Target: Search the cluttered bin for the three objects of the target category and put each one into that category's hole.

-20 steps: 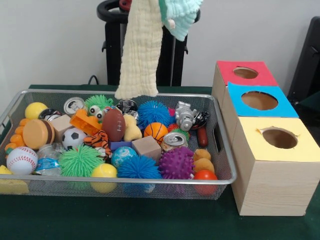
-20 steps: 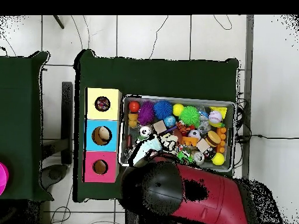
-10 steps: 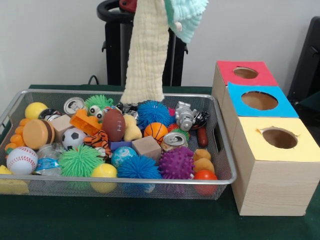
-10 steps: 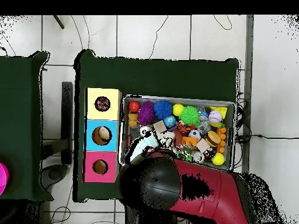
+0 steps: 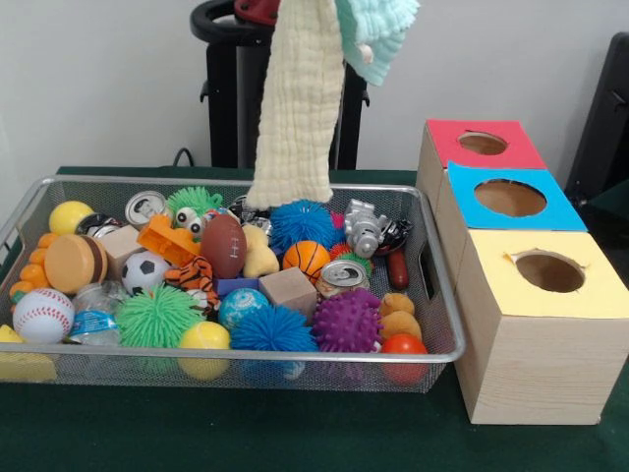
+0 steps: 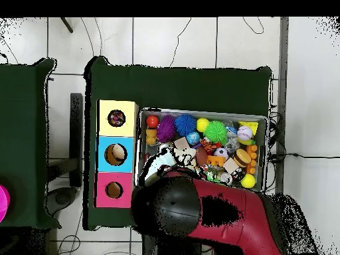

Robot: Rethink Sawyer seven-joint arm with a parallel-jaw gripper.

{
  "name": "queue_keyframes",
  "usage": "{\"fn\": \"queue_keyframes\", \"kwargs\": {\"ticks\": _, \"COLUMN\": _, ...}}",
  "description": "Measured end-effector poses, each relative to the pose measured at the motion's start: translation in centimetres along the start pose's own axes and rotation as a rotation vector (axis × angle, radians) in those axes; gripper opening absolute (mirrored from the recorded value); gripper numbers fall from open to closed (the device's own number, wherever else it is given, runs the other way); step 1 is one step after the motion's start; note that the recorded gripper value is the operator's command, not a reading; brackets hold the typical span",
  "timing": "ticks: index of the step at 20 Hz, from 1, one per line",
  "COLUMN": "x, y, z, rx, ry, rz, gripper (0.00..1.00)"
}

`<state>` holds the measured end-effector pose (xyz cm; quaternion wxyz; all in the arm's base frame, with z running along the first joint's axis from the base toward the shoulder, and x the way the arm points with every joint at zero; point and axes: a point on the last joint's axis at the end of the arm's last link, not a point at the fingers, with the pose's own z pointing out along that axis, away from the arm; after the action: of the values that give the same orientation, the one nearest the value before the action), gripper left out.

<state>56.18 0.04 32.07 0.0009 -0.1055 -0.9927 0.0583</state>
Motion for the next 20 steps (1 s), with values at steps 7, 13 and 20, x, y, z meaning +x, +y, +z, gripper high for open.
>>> {"fn": "queue_keyframes", "kwargs": {"ticks": 7, "x": 0.1, "y": 0.0, "z": -0.6, "rx": 0.0, "ry": -0.013, "rz": -0.001, "gripper": 0.0}}
{"fn": "queue_keyframes", "kwargs": {"ticks": 13, "x": 0.1, "y": -0.2, "z": -0.9, "rx": 0.001, "ry": -0.02, "rz": 0.001, "gripper": 0.0}}
{"fn": "queue_keyframes", "kwargs": {"ticks": 20, "x": 0.2, "y": -0.5, "z": -1.1, "rx": -0.001, "ry": -0.022, "rz": 0.005, "gripper": 0.0}}
